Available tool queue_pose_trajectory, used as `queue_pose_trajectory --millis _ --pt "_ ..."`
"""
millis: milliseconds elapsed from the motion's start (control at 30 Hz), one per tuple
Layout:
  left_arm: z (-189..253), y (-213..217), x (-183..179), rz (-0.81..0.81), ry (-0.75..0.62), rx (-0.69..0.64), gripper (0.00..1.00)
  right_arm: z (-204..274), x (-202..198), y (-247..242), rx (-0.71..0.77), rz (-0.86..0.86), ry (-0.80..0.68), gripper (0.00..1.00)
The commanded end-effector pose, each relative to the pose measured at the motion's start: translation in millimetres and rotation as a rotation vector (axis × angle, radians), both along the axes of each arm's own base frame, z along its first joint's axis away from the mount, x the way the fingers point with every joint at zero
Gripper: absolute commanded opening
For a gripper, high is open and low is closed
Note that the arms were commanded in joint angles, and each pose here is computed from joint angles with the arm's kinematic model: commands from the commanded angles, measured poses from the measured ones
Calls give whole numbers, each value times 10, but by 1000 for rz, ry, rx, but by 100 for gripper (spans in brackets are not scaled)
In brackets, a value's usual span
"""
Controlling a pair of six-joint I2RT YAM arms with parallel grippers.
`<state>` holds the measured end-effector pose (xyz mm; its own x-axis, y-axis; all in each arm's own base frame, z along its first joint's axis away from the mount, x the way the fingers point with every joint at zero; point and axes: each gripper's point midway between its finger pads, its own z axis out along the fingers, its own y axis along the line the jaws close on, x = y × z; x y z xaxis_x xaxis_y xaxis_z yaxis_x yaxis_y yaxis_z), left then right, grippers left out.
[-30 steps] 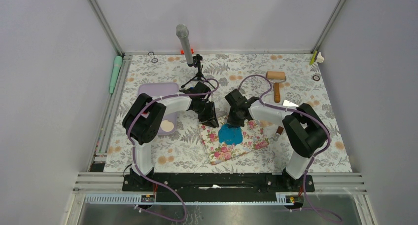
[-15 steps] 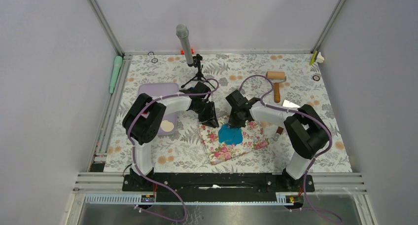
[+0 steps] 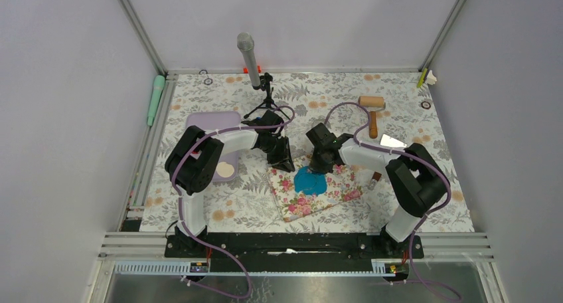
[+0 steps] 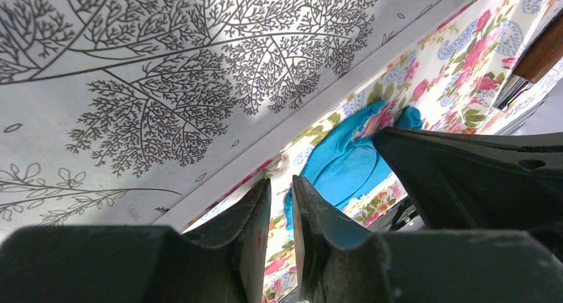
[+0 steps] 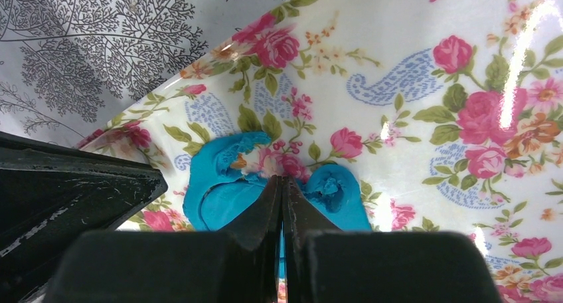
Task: Roll out the dumpling wrappers from the dough
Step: Remove the dumpling mold from the work surface.
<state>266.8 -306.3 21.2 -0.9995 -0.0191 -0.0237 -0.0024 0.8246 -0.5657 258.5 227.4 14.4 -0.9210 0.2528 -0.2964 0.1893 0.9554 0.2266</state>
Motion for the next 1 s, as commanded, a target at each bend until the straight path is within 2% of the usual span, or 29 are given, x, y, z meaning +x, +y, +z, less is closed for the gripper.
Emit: queue_pose_trajectory --millis 0,467,967 --pt "-388 305 -174 -17 41 168 25 -78 -246 -198 -76 23 70 0" --pt "-401 307 -178 -16 43 168 25 -129 -430 -442 -143 15 92 0" --pt "-433 333 -184 -6 48 183 25 -70 -565 -537 -152 36 108 0"
